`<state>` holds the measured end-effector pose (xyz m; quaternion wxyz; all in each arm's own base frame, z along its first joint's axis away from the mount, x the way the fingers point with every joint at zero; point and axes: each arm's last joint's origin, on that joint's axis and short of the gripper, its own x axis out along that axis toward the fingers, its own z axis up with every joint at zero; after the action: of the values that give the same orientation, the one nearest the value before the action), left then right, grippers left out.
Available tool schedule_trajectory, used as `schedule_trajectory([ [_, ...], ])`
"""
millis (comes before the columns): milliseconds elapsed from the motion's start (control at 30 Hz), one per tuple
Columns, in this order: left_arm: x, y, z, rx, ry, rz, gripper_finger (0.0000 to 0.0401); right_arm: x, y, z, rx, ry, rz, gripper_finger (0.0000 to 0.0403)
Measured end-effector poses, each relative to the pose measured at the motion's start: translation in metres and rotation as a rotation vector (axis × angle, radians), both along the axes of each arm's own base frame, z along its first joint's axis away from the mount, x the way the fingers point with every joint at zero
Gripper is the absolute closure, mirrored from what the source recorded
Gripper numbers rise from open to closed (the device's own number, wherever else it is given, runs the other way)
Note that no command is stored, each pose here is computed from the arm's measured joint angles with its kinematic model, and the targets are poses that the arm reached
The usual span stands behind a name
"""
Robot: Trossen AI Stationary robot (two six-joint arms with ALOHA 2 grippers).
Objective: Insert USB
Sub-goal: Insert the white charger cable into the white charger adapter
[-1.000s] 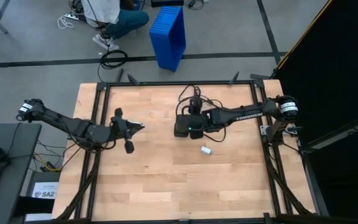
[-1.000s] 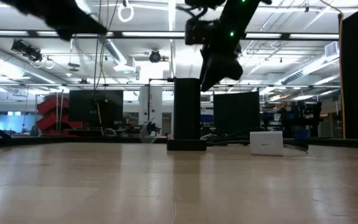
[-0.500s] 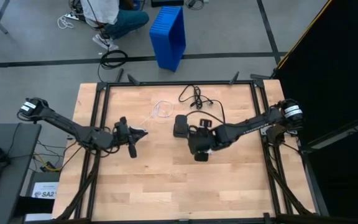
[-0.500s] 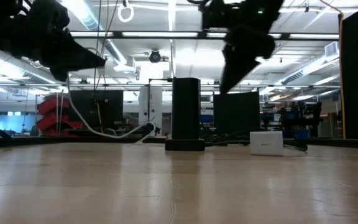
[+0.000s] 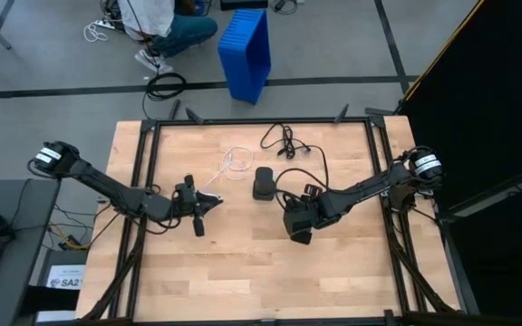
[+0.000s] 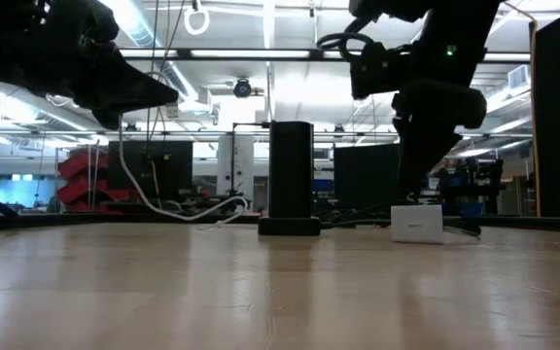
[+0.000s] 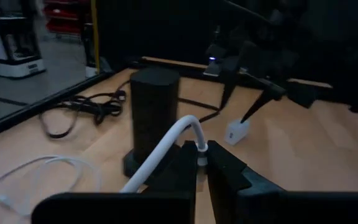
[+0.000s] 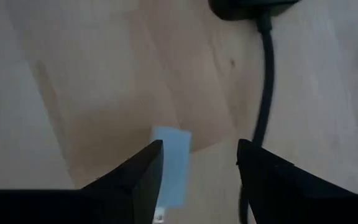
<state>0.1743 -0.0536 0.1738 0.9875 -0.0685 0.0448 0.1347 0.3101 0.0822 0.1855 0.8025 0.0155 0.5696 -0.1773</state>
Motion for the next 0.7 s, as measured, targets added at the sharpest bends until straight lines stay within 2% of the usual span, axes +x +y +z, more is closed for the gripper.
schedule_trajectory([
  [100, 0.002, -0.001, -0.003, 0.0, 0.012, -0.013, 0.0401, 0.0, 0.002, 0.0, 0.06, 0.011, 0.002, 0.0202],
  [233, 0.003, -0.001, -0.003, -0.004, 0.006, -0.013, 0.0401, -0.004, 0.002, -0.007, 0.066, 0.026, -0.01, 0.0186],
  [367, 0.003, -0.002, -0.001, 0.01, -0.012, -0.019, 0.0401, -0.01, 0.0, -0.024, 0.08, 0.008, -0.031, 0.0175],
  [467, 0.004, -0.003, 0.002, 0.019, -0.028, -0.072, 0.0401, -0.013, -0.001, -0.039, 0.099, -0.043, -0.039, 0.0175],
  [600, 0.004, -0.003, 0.004, 0.009, -0.057, -0.078, 0.0401, -0.017, -0.002, -0.05, 0.13, -0.099, -0.041, 0.0201],
  [700, 0.004, -0.003, 0.005, 0.007, -0.062, -0.078, 0.0401, -0.017, -0.002, -0.052, 0.14, -0.116, -0.038, 0.0246],
])
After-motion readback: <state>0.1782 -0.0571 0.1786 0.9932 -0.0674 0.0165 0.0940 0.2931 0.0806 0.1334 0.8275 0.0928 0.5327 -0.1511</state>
